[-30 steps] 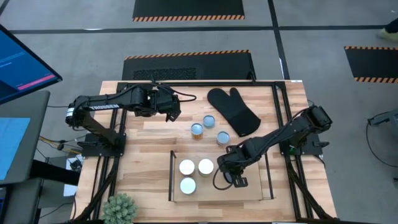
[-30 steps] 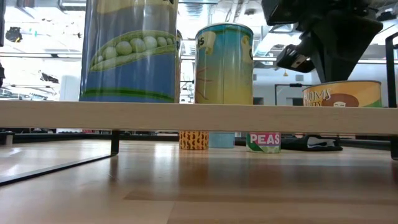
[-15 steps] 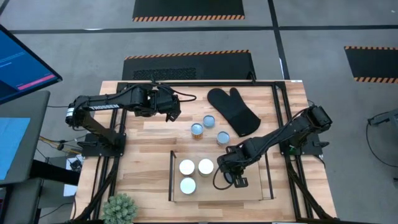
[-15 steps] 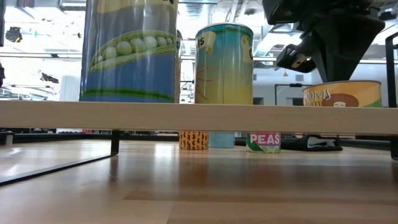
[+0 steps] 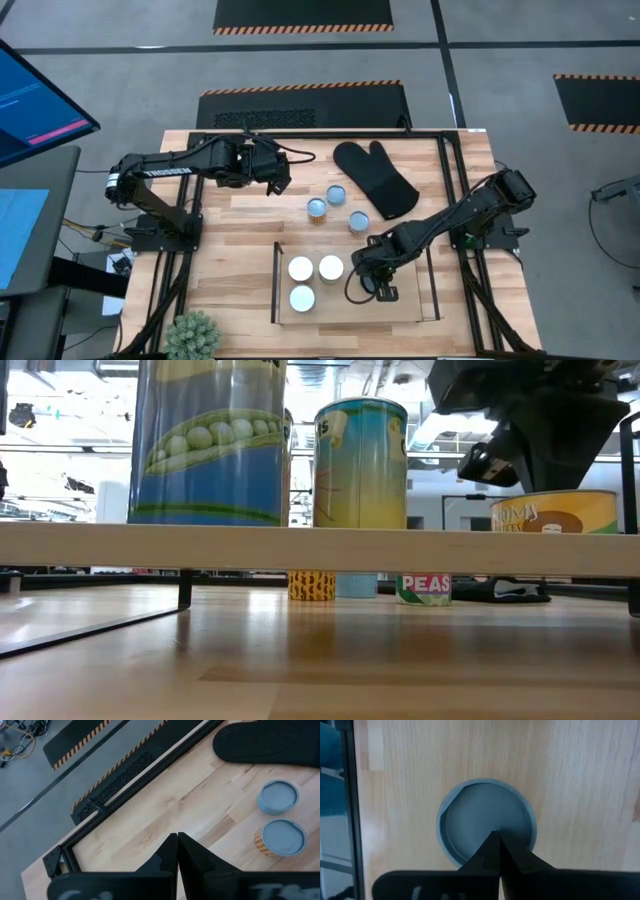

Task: Pick and place cans onto a shelf
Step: Adjust the canned mushroom on the shelf

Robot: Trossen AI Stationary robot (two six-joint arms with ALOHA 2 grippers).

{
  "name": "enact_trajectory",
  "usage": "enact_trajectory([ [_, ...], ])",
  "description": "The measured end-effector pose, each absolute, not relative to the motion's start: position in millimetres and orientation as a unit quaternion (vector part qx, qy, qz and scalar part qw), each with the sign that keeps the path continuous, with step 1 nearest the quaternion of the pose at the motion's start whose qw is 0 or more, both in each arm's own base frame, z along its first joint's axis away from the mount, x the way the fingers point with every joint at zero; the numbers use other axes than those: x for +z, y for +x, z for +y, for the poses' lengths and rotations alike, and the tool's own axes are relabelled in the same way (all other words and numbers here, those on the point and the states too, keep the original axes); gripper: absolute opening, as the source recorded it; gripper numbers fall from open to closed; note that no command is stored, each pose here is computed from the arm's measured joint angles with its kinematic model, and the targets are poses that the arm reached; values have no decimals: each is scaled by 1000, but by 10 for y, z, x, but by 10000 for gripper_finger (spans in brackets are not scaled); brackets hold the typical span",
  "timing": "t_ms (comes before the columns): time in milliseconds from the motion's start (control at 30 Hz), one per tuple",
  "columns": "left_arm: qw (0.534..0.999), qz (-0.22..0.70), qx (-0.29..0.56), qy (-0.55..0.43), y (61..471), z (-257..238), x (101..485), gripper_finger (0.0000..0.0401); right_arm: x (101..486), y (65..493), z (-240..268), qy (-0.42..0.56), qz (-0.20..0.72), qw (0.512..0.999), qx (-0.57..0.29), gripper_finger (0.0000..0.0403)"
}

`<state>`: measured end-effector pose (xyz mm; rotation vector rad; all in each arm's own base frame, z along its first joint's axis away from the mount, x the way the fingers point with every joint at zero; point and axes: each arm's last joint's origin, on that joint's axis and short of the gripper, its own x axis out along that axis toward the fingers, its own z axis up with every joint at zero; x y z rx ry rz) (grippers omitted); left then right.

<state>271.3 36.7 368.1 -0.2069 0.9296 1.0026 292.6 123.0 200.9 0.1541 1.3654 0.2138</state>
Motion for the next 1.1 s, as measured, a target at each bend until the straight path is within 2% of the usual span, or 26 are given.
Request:
enact_trajectory([
  [400, 771, 429, 462, -95, 2714, 366, 3681, 0, 2028, 2841, 1170, 85, 657, 746, 70, 19],
  [700, 776, 427, 456, -88, 2730, 367, 3688, 0, 2070, 2701, 978, 65, 704, 708, 15, 23],
  [1100, 777, 427, 455, -87, 2731, 367, 3689, 0, 2071, 2634, 943, 52, 729, 683, 9, 23],
])
